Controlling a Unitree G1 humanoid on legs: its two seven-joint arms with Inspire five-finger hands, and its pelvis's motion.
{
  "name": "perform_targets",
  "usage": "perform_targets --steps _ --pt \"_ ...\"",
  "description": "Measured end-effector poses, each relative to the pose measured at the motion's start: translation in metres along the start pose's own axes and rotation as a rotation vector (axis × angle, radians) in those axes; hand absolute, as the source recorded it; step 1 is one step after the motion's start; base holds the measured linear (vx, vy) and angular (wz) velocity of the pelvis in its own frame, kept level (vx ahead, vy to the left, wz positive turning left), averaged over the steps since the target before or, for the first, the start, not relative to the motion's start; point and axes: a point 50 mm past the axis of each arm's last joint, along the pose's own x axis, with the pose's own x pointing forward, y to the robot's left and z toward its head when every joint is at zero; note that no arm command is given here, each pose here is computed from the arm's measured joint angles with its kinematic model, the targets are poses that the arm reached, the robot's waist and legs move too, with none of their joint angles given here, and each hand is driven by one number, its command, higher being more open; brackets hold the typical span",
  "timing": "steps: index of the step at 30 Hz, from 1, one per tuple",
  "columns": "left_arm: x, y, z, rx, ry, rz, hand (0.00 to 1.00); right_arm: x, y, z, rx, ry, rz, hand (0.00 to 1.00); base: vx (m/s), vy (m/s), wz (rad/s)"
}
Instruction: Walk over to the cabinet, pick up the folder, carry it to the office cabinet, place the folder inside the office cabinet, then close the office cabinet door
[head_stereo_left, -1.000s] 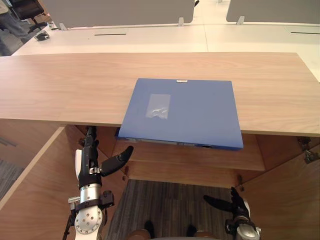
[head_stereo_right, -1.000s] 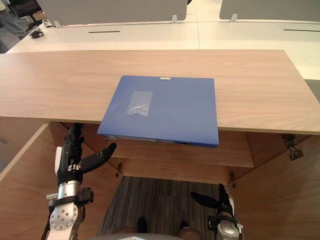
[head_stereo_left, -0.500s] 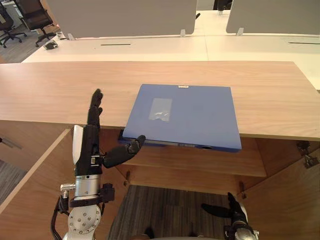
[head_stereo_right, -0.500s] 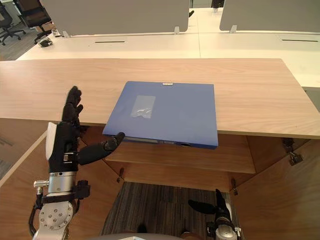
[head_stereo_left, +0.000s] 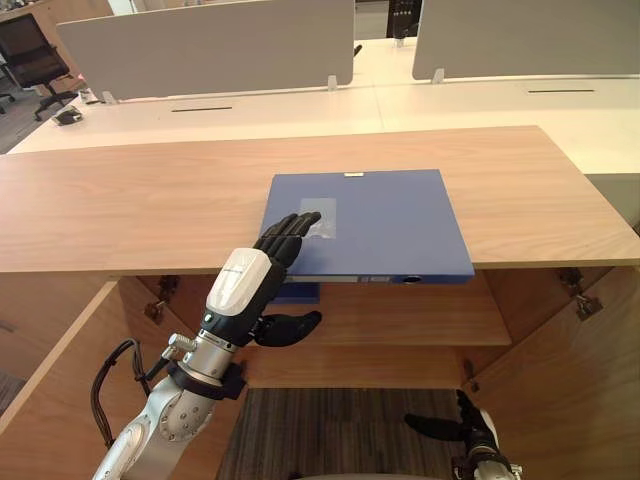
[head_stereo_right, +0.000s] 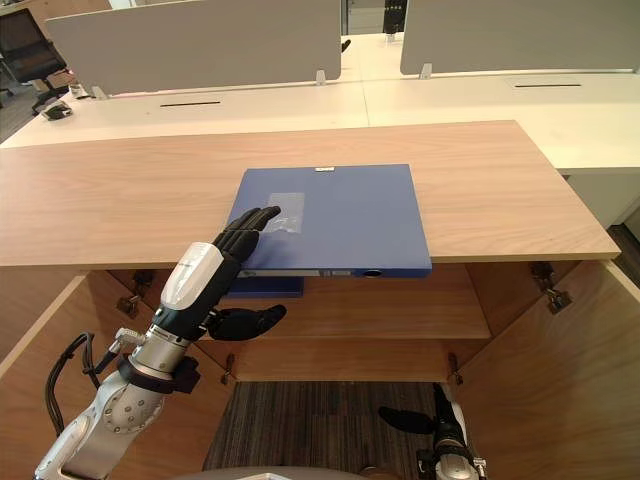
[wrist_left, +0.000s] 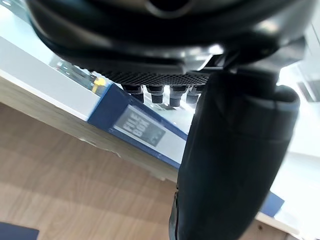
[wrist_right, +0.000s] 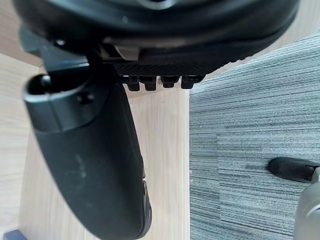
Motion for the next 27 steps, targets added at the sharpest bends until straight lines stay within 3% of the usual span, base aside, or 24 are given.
perform_targets --steps 1,2,7,16,27 --pt "0.0 0.0 0.0 0.009 -0.004 -0.004 1.0 0.0 0.0 0.0 0.0 -0.001 0.001 1.0 0.02 -0.004 -0.1" --pt "0.002 0.0 -0.001 0.05 -0.016 -0.018 0.0 0.0 0.0 0.001 0.0 -0.001 0.003 1.0 0.01 -0.005 -0.07" --pt "0.006 0.0 -0.01 0.208 -0.015 -0.043 0.0 0.0 0.001 0.0 -0.002 -0.001 0.007 1.0 0.0 -0.001 -0.01" --pt "0.025 0.019 0.001 0.269 -0.104 0.111 0.0 0.0 0.005 0.001 -0.005 -0.003 0.023 1.0 0.0 0.0 0.0" --pt "0.021 0.019 0.028 -0.057 -0.098 0.249 0.0 -0.001 0.011 0.006 0.058 -0.026 0.012 1.0 -0.01 -0.01 -0.05"
